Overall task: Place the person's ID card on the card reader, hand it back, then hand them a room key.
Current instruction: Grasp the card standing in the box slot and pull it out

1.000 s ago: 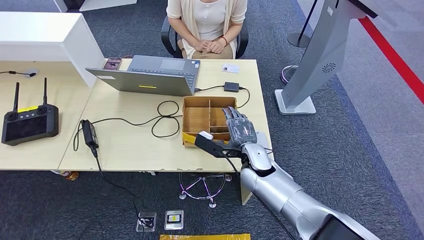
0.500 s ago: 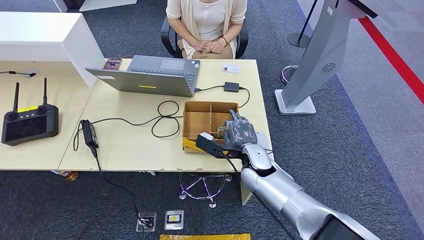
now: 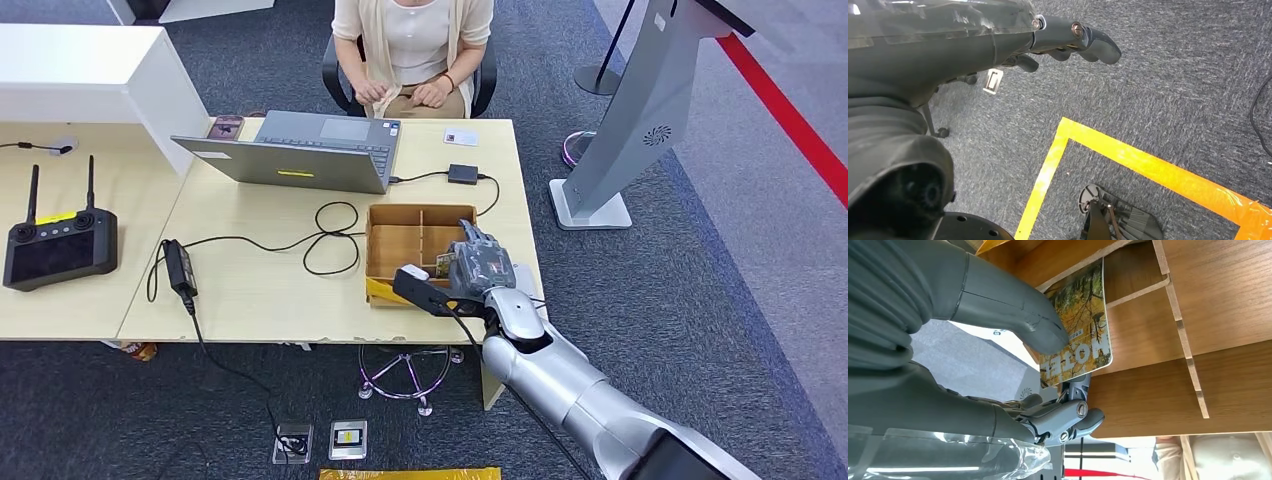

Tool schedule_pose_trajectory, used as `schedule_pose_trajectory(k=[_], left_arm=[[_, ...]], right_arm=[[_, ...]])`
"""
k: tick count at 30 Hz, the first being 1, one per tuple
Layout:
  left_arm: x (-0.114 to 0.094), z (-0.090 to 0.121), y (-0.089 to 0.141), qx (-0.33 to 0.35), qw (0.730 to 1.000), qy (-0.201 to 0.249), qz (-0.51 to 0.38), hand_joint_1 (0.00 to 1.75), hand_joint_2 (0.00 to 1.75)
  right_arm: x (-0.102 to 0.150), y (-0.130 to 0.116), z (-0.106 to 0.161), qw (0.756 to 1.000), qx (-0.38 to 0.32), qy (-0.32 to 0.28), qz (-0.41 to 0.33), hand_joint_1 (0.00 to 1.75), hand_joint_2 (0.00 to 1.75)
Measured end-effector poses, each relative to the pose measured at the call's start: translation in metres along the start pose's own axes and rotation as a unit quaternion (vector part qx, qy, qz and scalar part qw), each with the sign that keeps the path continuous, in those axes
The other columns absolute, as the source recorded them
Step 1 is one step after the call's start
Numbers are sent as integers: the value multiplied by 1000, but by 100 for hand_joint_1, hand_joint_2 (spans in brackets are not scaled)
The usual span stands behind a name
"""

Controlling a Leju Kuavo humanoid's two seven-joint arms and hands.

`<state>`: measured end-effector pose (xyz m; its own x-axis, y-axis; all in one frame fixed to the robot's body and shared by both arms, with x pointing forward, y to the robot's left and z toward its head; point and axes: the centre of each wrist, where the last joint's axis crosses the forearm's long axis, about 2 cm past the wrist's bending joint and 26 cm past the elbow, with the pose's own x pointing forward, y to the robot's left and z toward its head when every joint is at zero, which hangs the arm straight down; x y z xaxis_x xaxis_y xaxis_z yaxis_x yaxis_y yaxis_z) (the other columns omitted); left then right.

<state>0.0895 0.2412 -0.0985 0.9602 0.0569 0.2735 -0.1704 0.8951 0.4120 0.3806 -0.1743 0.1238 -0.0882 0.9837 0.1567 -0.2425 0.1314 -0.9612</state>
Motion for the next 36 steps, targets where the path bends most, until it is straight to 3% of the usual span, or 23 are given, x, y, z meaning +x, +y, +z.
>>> schedule_pose_trajectory(k=[10,13,17,20,26,36], left_arm=[[0,0,0,0,1000,0,0,0,0],[0,0,0,0,1000,0,-2,0,0],[0,0,0,-1,1000,0,-7,0,0],[0,1,-1,-2,1000,0,-11,0,0],[0,2,-2,-3,1000,-1,-14,0,0],[0,4,-7,-8,1000,-3,-16,0,0]], right_arm=[[1,-4,0,999,-40,7,-4,175,175],[5,-19,-1,996,-73,7,-57,175,175],[6,-59,-4,966,-135,-5,-223,175,175],[4,-92,-4,938,-195,-9,-287,175,175],[-5,-133,2,897,-268,-10,-352,175,175],[-15,-152,4,875,-282,-8,-393,175,175]])
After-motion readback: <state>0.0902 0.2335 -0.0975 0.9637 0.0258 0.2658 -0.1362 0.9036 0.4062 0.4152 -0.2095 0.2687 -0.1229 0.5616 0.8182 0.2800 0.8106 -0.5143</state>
